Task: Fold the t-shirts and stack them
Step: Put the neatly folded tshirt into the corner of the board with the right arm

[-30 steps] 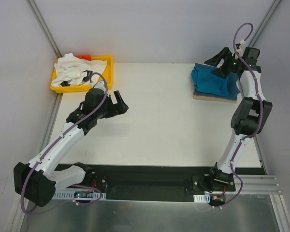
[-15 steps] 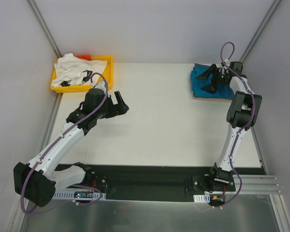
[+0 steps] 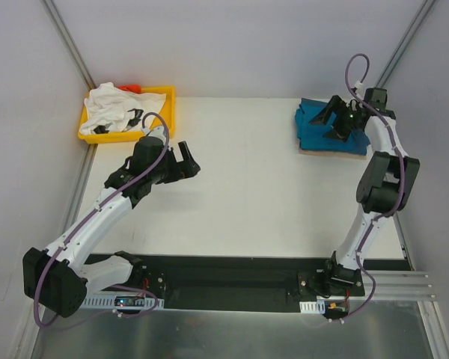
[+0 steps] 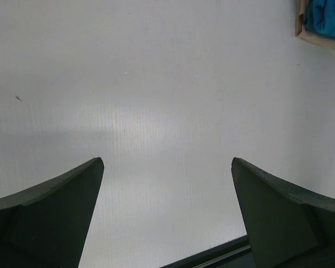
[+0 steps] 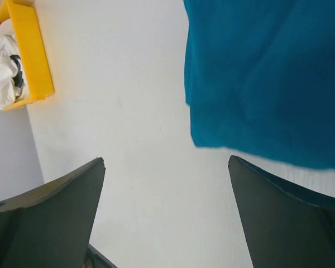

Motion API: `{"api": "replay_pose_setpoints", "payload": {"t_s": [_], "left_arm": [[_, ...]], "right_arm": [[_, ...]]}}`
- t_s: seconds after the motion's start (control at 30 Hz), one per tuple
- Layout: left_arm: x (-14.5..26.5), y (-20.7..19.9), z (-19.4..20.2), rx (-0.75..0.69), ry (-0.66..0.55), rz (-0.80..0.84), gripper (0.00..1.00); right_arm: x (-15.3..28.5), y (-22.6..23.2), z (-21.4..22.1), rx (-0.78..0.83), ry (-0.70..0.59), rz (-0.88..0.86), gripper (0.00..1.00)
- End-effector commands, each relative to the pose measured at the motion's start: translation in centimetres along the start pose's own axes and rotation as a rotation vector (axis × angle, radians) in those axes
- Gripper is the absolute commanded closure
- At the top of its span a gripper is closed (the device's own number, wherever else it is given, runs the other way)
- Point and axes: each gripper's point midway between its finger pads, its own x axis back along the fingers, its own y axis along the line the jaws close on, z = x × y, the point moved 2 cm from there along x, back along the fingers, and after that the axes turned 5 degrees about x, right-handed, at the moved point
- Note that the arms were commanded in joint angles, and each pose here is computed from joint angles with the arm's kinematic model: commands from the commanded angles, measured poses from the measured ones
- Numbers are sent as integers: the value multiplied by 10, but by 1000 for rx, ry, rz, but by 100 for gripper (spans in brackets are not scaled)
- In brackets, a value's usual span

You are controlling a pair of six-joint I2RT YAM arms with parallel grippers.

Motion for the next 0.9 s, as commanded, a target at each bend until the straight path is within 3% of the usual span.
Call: {"api": "replay_pose_setpoints", "payload": {"t_s": [0.0, 0.23, 0.5, 0.63, 0.87], "left_arm": [[7, 1, -5, 10, -32, 0, 1], [3, 11, 2, 25, -30, -28, 1], [-10, 29, 15, 100, -18, -36, 1], [-16, 38, 23, 164, -1, -16, 1], [-13, 51, 21, 225, -44, -33, 1]], "right_arm": [[67, 37, 0, 209, -143, 122, 4], [90, 57, 69, 353, -304, 240, 4], [82, 31, 149, 342, -290, 274, 4], [91, 37, 154, 336, -395, 237, 4], [103, 51, 159, 361, -464, 190, 4]]}}
